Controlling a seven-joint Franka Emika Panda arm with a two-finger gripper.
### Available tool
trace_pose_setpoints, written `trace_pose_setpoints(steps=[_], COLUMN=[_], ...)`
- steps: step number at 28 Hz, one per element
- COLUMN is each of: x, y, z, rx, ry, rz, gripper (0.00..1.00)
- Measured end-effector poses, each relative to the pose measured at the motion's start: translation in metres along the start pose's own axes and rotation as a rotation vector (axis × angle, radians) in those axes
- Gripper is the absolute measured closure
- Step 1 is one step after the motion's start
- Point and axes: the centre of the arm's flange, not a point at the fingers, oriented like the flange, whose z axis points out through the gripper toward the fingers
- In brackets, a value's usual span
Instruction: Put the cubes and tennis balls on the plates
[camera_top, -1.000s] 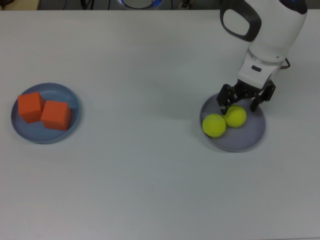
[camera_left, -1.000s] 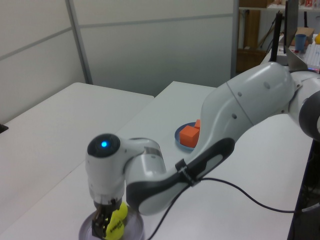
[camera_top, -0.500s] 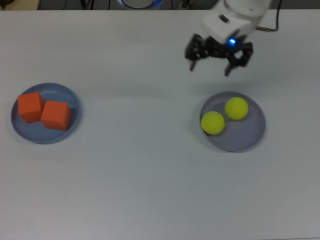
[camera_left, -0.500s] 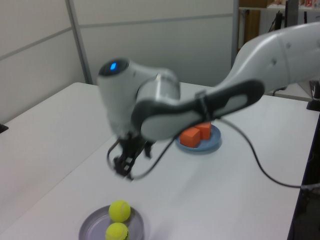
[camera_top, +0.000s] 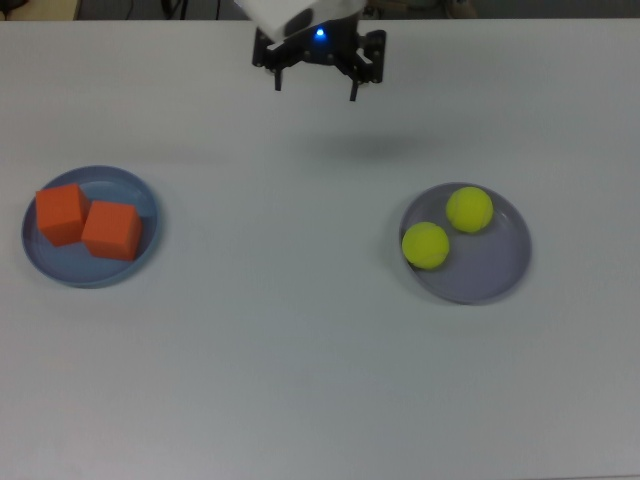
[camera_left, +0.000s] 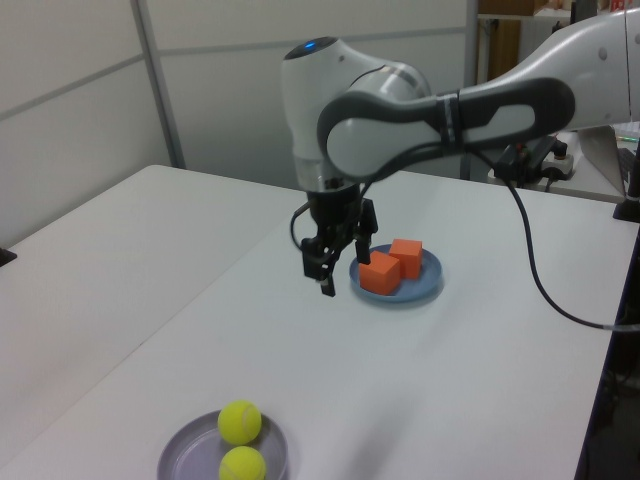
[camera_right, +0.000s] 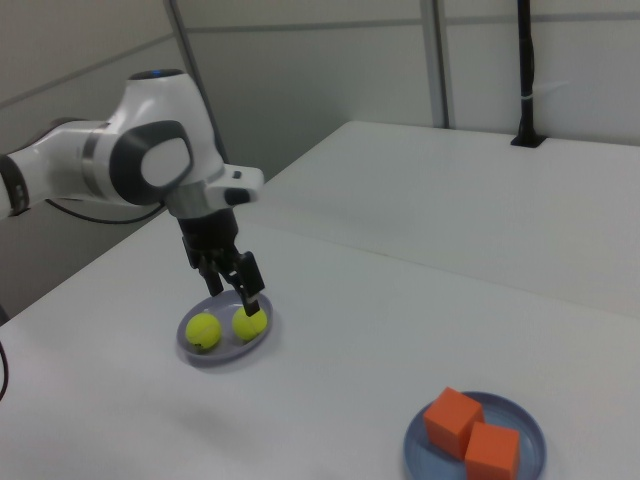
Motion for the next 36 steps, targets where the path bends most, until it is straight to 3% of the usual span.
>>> trace_pose_setpoints(steps=[3, 6, 19, 36], x=[0.004, 0.007, 0.001, 0.001], y=[0.013, 0.022, 0.043, 0.048], z=[-0.003, -0.008, -0.058, -0.056], rx=[0.047, 0.064, 0.062, 0.042], ry=[0.024, 0.060, 0.181, 0.153], rz=[-0.031, -0.043, -0.087, -0.090], gripper=[0.00, 0.00, 0.00, 0.00])
